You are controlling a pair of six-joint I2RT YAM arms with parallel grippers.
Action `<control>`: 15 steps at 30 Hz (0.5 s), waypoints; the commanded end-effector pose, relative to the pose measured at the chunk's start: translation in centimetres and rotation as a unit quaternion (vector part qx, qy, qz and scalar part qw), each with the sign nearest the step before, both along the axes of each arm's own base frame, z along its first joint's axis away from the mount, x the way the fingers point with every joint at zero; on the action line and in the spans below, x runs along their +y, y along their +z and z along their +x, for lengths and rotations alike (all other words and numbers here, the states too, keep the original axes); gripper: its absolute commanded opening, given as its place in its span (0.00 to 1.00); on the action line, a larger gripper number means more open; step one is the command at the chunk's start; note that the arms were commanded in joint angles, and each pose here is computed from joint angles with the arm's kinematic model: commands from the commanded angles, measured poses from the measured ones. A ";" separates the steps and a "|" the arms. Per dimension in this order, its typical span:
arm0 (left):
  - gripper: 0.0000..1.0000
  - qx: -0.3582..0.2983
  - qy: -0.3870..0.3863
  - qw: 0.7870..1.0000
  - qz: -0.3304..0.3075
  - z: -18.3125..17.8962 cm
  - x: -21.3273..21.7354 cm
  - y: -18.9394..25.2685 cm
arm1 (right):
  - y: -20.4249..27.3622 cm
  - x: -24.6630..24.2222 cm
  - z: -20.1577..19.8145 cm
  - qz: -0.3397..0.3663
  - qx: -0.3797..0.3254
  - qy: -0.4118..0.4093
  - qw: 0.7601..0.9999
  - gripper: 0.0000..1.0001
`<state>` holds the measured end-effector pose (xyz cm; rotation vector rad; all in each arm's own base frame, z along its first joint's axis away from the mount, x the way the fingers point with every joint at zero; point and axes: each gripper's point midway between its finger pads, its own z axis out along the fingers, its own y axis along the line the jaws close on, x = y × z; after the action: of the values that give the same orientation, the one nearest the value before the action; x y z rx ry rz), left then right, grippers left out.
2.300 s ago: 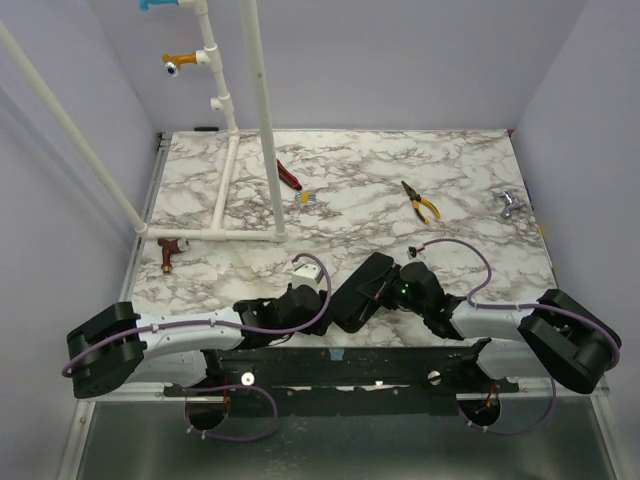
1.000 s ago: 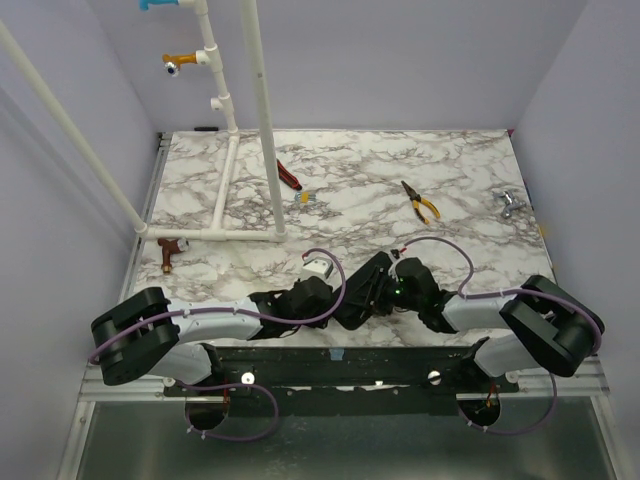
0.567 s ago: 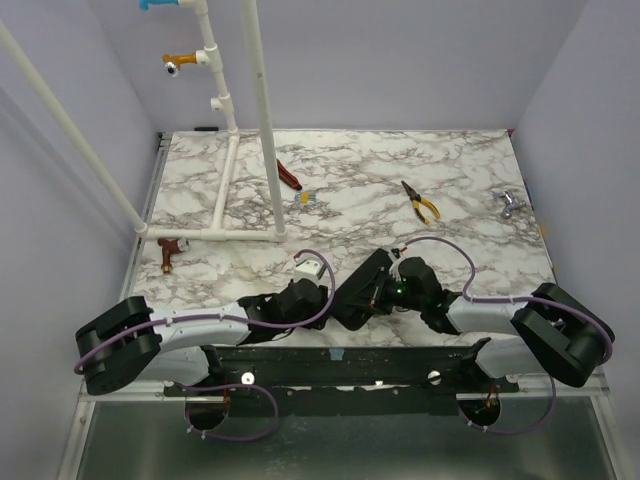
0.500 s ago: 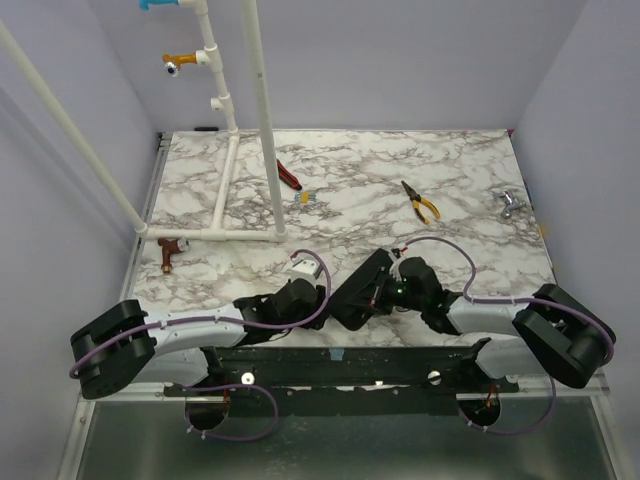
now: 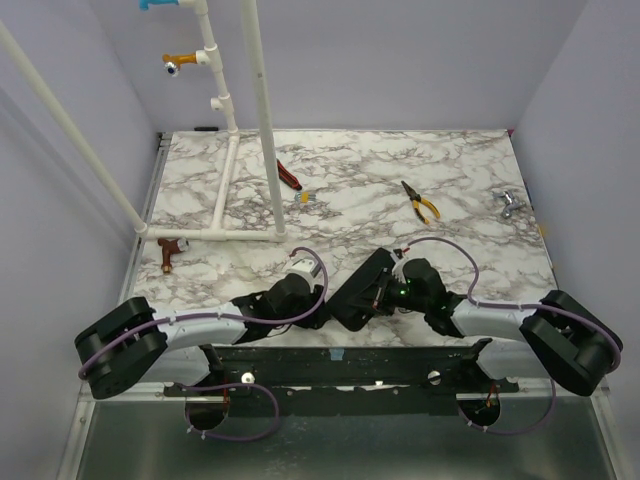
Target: Sort the hair-cutting tools
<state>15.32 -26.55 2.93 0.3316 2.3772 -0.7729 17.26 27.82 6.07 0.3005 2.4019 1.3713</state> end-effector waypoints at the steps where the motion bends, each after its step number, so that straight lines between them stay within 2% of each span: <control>1: 0.43 -0.003 -0.037 0.999 -0.028 -0.2 -1.7 1.0 | 0.6 -0.1 -0.7 0.011 -0.016 0.024 1.000 0.01; 9: 0.37 0.003 -0.061 0.997 -0.053 -0.5 -2.6 1.5 | 1.2 0.1 -1.0 0.022 -0.022 0.039 0.999 0.01; 15: 0.24 0.002 -0.061 0.996 -0.058 -0.4 -2.7 1.5 | 1.1 0.1 -1.0 0.023 -0.022 0.040 0.999 0.01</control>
<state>14.59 -28.28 3.45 0.4101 2.3630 -0.9095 16.66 27.83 6.59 0.2502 2.3998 1.4121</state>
